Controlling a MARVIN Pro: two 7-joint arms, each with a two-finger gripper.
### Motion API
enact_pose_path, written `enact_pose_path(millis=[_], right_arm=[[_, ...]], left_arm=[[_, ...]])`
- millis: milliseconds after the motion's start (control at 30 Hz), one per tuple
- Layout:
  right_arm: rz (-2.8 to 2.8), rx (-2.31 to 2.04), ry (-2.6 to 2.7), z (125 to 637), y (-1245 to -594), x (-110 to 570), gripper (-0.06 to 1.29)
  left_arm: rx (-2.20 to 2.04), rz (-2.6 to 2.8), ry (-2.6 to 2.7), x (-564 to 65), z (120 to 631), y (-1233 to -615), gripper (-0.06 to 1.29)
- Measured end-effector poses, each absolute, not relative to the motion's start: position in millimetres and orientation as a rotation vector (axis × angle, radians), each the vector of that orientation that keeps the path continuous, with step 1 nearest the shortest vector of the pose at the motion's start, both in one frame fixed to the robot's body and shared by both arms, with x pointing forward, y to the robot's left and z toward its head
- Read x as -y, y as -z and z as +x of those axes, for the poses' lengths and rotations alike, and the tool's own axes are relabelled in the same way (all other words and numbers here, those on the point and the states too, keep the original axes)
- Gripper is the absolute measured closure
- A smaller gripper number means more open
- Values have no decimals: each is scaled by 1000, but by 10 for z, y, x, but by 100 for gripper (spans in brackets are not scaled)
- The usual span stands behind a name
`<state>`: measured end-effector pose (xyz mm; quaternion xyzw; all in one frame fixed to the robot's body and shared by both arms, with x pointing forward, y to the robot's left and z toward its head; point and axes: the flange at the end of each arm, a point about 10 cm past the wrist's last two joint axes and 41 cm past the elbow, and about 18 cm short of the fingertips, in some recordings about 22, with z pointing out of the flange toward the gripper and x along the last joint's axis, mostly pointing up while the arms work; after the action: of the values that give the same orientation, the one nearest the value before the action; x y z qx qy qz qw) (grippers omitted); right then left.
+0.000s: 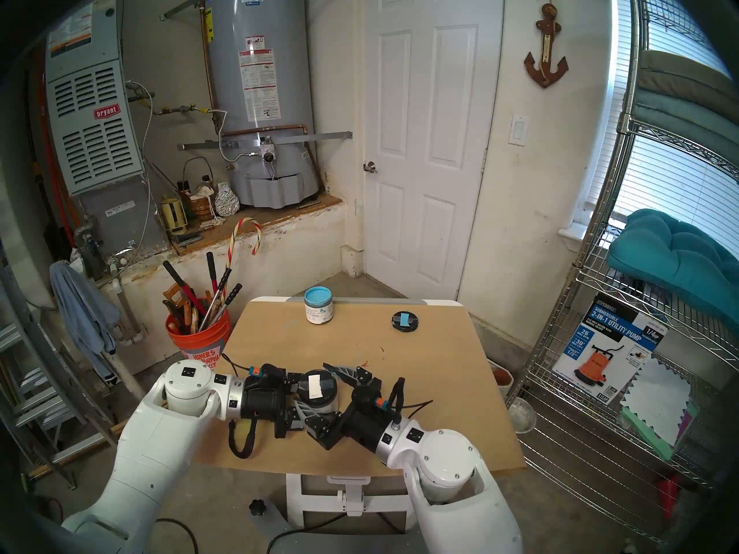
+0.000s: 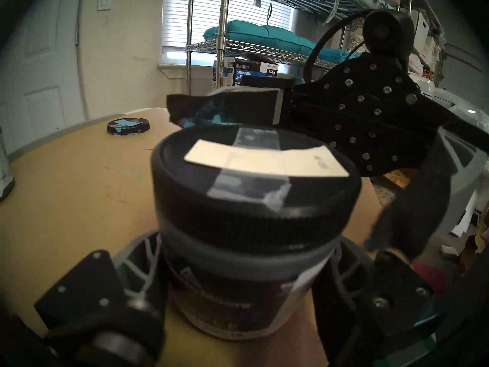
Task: Open paint jar
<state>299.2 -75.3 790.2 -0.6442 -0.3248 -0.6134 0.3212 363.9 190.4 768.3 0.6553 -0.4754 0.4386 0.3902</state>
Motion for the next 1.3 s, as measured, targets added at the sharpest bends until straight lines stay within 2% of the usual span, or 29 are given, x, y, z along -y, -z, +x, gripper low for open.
enact_pose_path(millis=[1100, 1167, 1300], right_arm=[[-1696, 861, 1645, 3021, -7820, 788, -4], [-1690, 869, 1641, 3025, -7825, 792, 26], [-1682, 883, 1631, 3037, -7829, 811, 36]], left_arm=[[1198, 1657, -1131, -1912, 3667, -7665, 45], [1201, 1656, -1130, -1915, 3668, -7668, 45], [1205, 1656, -1129, -1917, 3667, -7672, 45]])
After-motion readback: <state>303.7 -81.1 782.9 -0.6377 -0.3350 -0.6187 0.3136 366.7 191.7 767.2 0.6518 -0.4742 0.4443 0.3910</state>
